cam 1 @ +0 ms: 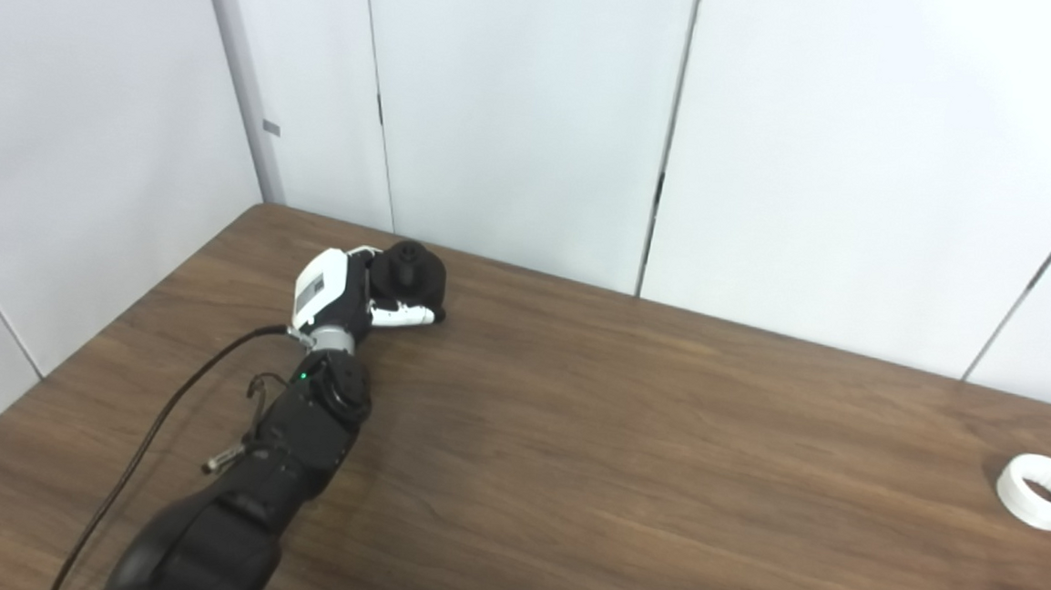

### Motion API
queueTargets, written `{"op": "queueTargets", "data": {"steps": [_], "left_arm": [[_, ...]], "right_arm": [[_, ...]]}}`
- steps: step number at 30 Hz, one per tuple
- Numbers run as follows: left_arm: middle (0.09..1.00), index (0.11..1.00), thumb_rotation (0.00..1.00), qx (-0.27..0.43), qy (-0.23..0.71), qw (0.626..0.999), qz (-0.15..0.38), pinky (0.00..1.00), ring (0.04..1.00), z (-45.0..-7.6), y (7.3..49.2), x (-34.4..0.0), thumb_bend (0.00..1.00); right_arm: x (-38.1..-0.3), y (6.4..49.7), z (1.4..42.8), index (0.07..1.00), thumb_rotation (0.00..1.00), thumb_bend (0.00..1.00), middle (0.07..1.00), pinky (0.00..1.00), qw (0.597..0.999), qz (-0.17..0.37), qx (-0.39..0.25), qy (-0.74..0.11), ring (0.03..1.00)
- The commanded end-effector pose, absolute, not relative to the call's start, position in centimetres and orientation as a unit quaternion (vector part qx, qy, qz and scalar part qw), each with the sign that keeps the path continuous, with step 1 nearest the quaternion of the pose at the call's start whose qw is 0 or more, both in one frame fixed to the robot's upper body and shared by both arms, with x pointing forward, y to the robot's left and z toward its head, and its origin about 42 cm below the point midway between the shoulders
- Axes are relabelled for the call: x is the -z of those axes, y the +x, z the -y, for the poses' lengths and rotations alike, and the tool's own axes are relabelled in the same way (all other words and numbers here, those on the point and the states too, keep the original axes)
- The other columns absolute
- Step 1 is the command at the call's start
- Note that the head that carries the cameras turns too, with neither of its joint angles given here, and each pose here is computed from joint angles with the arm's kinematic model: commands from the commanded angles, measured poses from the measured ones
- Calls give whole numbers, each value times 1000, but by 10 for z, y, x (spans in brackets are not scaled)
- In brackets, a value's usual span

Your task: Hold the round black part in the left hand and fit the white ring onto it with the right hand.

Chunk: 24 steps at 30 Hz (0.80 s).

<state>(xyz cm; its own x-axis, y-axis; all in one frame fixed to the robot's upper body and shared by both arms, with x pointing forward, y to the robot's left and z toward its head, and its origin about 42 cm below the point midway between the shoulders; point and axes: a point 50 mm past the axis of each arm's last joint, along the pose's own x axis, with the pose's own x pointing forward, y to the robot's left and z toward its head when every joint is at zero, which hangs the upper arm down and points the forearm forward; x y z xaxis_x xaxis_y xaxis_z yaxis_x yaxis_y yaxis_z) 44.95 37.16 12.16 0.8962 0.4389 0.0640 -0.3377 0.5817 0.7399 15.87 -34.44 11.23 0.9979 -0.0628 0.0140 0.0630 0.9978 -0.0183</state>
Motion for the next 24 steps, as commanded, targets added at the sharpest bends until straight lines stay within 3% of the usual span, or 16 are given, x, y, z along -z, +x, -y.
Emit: {"op": "queueTargets", "data": {"steps": [1,9,17,24], "left_arm": [[783,482,46,-221,402,888,-19,819,868,-369,460,-149,523],[798,483,46,-205,398,894,-6,826,882,-361,445,-167,523],[802,484,47,-169,389,905,1,837,880,-342,414,-192,522],[820,485,51,-104,398,911,18,996,929,-305,367,-211,522]], "right_arm": [[-121,161,345,951,991,678,923,1000,999,25,8,-26,997],[-125,159,339,957,994,706,937,1000,1000,8,18,-10,1000],[-129,157,332,953,1000,669,930,1000,1000,7,17,-10,1000],[-135,155,322,938,1000,620,923,1000,1000,3,18,-15,1000]]}}
